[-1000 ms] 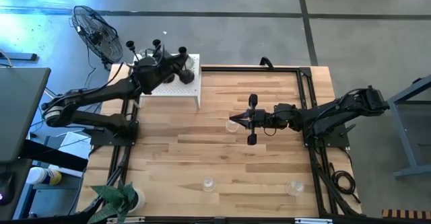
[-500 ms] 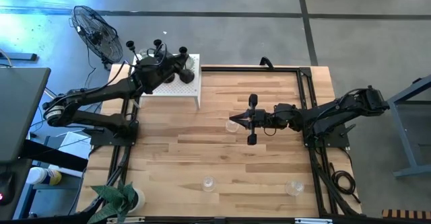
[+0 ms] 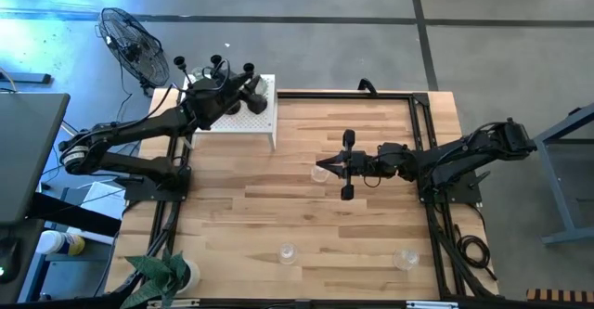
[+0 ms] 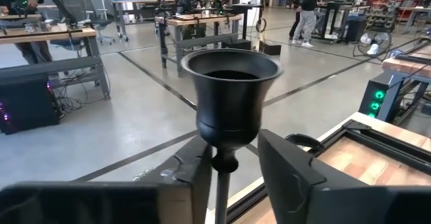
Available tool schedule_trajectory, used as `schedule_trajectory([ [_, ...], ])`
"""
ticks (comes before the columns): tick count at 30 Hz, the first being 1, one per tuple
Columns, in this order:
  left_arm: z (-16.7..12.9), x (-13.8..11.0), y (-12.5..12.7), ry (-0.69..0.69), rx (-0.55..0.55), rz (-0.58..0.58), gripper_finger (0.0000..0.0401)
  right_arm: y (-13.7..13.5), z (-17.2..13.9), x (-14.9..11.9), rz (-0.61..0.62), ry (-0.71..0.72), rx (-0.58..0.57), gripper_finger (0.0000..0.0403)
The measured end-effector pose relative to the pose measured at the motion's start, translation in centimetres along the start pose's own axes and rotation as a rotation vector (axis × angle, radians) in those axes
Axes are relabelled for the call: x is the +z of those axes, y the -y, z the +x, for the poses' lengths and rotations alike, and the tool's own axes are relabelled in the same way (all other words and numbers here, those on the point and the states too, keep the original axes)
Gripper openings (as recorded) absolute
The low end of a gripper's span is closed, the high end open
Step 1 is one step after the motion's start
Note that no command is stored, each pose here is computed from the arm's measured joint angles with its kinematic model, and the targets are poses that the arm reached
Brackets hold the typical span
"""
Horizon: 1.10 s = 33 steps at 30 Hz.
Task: Pick & Place candle stick holders
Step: Put the bottom left transparent glass candle holder on the shelf
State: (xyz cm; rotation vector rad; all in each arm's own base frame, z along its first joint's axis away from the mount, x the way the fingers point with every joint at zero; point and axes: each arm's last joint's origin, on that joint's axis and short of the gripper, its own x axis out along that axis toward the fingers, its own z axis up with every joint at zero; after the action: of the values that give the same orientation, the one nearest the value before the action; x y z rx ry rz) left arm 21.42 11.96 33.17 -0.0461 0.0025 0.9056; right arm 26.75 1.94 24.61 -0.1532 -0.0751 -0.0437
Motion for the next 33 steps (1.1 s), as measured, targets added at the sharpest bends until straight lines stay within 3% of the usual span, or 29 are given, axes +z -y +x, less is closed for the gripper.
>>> schedule_trajectory([
  [6, -0.3, 0.3, -0.1, 0.007, -0.001, 0.013, 0.0143, 0.0, 0.0, 0.0, 0.000, -0.002, 0.003, 0.0001],
  [20, -2.8, 1.8, -0.9, 0.034, -0.049, 0.024, 0.0146, 0.0, 0.0, -0.1, -0.001, -0.005, 0.004, 0.0001],
  [29, -5.3, 2.5, 1.1, 0.072, -0.043, 0.156, 0.0142, 0.0, 0.0, -0.1, -0.005, -0.006, 0.004, 0.0001],
  [33, -6.5, 2.3, 2.7, 0.069, -0.104, 0.199, 0.0142, 0.0, 0.0, -0.1, -0.005, -0.007, 0.004, 0.0001],
])
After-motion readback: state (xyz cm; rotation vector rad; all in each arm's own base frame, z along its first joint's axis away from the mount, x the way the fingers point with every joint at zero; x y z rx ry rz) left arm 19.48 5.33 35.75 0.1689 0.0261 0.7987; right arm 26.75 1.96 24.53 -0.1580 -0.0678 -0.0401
